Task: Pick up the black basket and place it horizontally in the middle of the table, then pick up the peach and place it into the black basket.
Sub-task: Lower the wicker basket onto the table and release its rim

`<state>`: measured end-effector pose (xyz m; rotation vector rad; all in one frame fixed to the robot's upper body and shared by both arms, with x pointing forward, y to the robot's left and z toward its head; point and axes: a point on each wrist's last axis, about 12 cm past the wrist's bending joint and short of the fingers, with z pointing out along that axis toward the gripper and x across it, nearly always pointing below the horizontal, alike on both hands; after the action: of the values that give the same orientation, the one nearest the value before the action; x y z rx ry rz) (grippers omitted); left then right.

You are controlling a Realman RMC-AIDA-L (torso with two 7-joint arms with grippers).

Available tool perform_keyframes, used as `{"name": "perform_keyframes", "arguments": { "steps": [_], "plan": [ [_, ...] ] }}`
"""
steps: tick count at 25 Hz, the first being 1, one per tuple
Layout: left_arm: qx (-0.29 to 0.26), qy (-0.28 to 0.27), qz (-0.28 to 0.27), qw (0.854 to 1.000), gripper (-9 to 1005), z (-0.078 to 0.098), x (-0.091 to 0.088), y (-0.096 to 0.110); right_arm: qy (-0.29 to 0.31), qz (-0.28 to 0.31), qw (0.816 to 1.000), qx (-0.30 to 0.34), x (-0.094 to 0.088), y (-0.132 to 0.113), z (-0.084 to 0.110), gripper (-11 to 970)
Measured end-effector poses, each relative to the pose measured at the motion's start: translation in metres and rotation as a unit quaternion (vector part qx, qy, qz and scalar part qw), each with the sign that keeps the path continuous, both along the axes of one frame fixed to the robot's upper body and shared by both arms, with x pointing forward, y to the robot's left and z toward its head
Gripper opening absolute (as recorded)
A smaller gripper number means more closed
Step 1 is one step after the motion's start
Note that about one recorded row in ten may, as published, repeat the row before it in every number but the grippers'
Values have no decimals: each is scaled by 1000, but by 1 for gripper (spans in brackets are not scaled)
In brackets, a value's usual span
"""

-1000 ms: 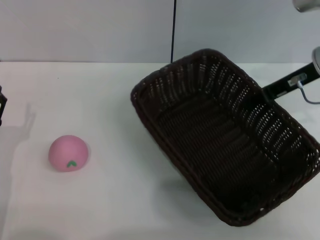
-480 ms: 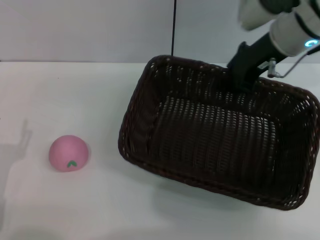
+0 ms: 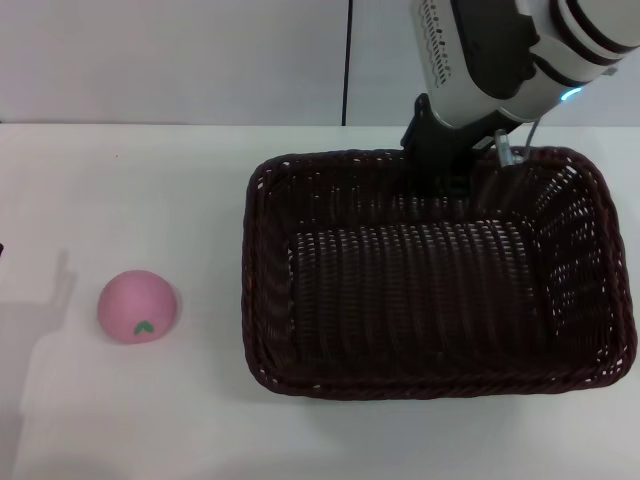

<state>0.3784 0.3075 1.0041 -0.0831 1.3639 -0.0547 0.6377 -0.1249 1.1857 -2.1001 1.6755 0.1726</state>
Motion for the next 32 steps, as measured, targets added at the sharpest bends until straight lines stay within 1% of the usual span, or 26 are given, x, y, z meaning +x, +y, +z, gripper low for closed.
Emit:
{"name": "perform_keyframes", "arguments": {
  "steps": [6,14,18,25,28,32],
  "plan": [
    [-3,2,-3,1000,798,0,2,-1,-2,-1,1000,0,2,4,-7,141],
    [2,0,-5,1000,798,1,5,1,-2,-44,999,14,3,7,-14,141],
    [4,2,-2,1000,798,0,3,3,-4,-75,997,25,6,6,-16,187],
    [4,3,-2,1000,798,0,2,4,6,-90,995,36,3,1,-20,267],
    [1,1,-4,1000,798,0,4,4,6,-91,995,42,2,1,-18,385],
    [-33,12,-21,999,798,-1,6,13,8,-89,995,44,-2,0,-13,535]
  ]
}}
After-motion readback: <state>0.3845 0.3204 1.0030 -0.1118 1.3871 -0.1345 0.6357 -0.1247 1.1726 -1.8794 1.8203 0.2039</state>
